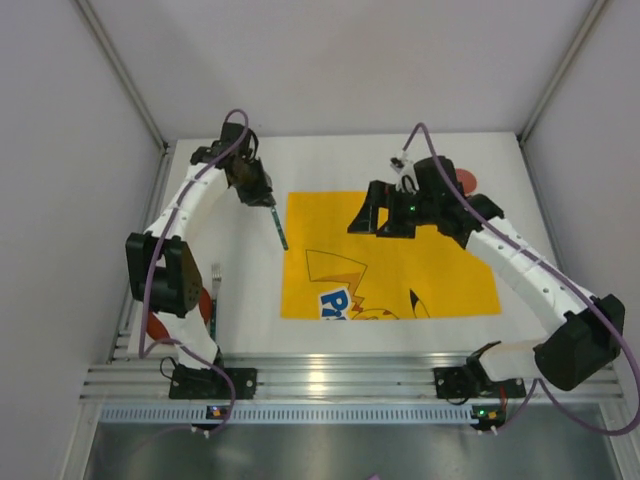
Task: Set the dinner table for one person
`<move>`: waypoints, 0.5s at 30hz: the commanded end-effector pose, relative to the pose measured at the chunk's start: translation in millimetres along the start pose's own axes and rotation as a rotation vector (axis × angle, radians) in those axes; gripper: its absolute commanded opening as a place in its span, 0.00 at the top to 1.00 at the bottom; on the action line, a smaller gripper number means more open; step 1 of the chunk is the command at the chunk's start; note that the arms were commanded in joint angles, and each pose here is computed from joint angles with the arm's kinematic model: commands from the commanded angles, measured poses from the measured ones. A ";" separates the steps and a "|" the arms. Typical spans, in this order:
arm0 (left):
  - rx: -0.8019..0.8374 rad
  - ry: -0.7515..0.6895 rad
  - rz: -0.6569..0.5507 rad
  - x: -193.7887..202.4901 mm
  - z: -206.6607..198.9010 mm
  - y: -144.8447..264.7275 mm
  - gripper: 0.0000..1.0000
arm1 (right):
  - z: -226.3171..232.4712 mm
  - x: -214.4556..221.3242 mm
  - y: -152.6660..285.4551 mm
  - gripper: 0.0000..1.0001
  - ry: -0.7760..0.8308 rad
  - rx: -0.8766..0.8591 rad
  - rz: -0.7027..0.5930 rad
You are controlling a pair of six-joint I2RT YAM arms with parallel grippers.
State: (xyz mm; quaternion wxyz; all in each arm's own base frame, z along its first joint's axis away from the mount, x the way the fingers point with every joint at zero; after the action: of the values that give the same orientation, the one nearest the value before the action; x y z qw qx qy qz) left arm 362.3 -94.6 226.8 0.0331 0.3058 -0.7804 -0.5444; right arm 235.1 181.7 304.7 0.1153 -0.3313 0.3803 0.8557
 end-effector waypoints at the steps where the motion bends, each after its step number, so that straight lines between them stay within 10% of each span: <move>1: 0.132 0.001 0.051 8.3 -51.5 11.6 1.00 | 18.3 7.8 -28.9 0.00 -0.027 -0.143 -0.051; 15: 0.354 -0.093 0.159 68.6 -132.8 47.1 1.00 | 12.7 26.4 -93.1 0.10 -0.002 -0.105 0.007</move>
State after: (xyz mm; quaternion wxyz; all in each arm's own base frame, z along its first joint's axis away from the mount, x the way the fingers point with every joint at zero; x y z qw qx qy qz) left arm 343.3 -230.1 275.2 -0.0084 0.2033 -0.8736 -0.4420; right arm 241.5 240.8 224.9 0.0755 -0.2953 0.3602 0.8817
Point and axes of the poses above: each gripper's point midway between its finger pads, its own y axis back along the fingers, its own z axis along the line the jaws close on, x = y × z, the point moved 9 cm from there along y, back along the fingers, and after that the axes turned 13 degrees about y, right-handed, at the moved point
